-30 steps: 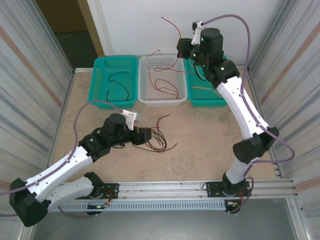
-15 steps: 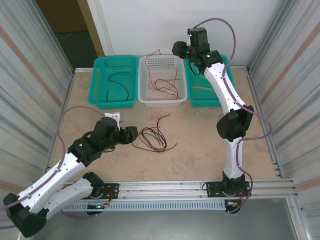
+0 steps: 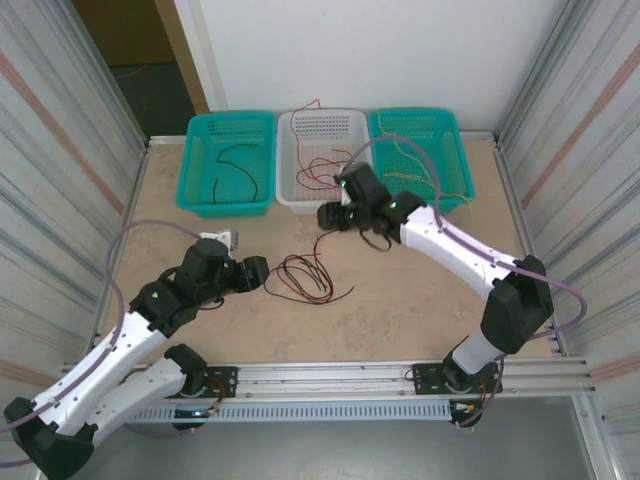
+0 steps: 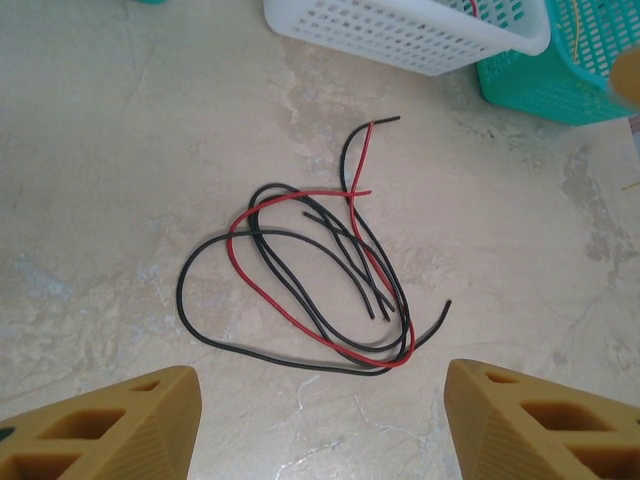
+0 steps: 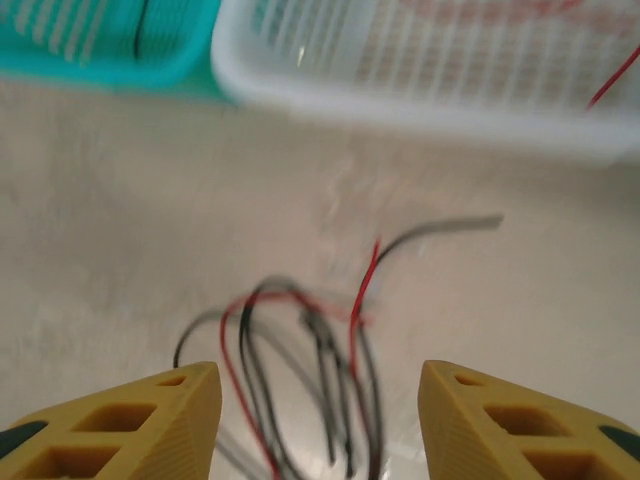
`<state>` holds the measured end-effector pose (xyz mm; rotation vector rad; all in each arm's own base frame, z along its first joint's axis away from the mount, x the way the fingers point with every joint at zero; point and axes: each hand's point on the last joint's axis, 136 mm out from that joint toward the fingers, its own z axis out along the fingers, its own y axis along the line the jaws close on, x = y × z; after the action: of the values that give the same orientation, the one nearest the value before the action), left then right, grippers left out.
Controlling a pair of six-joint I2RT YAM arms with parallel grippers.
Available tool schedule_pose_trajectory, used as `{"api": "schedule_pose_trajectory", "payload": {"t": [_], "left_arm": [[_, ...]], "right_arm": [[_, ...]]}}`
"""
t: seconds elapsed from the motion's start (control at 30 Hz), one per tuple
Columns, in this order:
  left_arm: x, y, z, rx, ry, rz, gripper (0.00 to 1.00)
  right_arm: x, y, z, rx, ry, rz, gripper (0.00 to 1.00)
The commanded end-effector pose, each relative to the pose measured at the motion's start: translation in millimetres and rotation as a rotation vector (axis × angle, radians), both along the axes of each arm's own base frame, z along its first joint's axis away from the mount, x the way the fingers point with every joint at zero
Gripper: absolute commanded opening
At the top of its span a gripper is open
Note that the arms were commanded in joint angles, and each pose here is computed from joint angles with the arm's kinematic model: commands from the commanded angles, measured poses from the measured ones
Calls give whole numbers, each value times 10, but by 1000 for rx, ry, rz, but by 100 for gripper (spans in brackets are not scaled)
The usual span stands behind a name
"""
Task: Untangle the cables
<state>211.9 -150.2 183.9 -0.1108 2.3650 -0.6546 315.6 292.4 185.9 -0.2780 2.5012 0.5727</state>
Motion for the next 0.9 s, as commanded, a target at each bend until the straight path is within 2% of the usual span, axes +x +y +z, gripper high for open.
{"api": "schedule_pose_trajectory", "payload": {"t": [0.0, 0.1, 0.23, 0.37, 0.53, 0.67, 0.77, 0.87], "left_arm": [[44, -66, -115, -47, 40, 4, 66], [132, -153, -186, -85, 92, -11, 63], [174, -200, -199, -89, 107, -28, 60], [125, -170, -215, -101, 105, -21, 60], [54, -78, -294, -102, 101, 7, 61], [24, -83, -301, -111, 102, -7, 61], [24, -77, -283, -99, 93, -18, 61], [34, -70, -238, -93, 82, -20, 62]], "right_arm": [[-305, -8, -584, -80, 109, -46, 51], [-450, -3, -987, -145, 178, -60, 48], [-332, 43, -1231, -202, 191, -99, 44], [-115, 90, -1303, -232, 159, -158, 47], [214, 292, -1296, -182, 85, -189, 52], [467, 294, -1295, -226, 28, -260, 52], [598, 277, -1401, -222, 52, -299, 47], [645, 329, -1497, -204, 79, -287, 31]]}}
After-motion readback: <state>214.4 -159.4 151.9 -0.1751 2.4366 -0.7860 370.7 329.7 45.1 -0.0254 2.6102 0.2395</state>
